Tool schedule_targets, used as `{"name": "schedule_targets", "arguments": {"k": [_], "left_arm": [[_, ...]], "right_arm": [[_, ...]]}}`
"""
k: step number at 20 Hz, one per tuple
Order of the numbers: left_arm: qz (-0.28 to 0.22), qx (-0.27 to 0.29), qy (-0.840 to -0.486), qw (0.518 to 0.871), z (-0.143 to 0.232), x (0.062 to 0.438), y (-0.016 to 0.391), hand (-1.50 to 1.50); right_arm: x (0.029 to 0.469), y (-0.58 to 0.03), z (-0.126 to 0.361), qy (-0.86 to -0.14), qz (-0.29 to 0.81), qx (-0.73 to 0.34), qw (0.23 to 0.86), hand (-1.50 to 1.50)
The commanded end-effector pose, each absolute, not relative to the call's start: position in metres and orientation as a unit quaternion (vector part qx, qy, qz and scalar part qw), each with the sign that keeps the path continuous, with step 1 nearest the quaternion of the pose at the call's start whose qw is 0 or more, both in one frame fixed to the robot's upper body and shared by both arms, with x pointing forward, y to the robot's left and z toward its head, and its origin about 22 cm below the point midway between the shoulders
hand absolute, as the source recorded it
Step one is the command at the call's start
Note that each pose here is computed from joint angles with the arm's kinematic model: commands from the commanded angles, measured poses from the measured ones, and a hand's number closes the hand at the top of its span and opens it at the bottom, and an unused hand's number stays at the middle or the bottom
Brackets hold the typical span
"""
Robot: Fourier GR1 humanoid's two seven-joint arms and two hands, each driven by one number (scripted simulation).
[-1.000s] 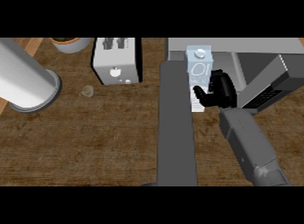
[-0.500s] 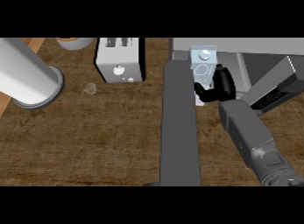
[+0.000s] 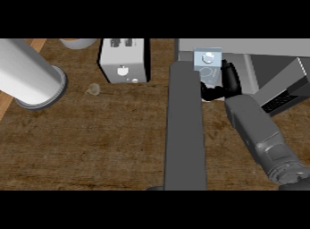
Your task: Pick up the milk, place it into the microwave and close the microwave
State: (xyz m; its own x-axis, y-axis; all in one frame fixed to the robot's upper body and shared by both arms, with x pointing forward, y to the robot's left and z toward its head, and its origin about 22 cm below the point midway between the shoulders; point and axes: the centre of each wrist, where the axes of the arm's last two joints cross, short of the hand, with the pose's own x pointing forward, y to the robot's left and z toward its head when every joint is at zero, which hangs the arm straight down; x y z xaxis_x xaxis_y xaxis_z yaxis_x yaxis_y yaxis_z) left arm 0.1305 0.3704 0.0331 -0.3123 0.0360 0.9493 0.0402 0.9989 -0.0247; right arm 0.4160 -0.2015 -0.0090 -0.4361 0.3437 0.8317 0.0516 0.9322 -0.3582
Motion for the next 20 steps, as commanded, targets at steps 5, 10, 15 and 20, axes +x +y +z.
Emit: {"name": "schedule_targets", "arguments": {"k": [5, 10, 15, 20], "left_arm": [[-0.011, -0.034, -0.81, 0.585, 0.028, 0.136, 0.368, -1.5], [-0.009, -0.041, -0.815, 0.577, 0.027, 0.146, 0.366, -1.5], [-0.02, -0.043, -0.81, 0.585, 0.029, 0.152, 0.368, -1.5], [-0.024, -0.046, -0.813, 0.58, 0.03, 0.159, 0.368, -1.5]], "right_arm": [[0.431, -0.167, 0.015, -0.833, 0.179, -0.239, 0.466, 1.5], [0.428, -0.175, 0.009, -0.817, 0.149, -0.28, 0.481, 1.5], [0.43, -0.195, 0.012, -0.807, 0.128, -0.297, 0.495, 1.5], [0.427, -0.214, 0.008, -0.794, 0.126, -0.32, 0.501, 1.5]]}}
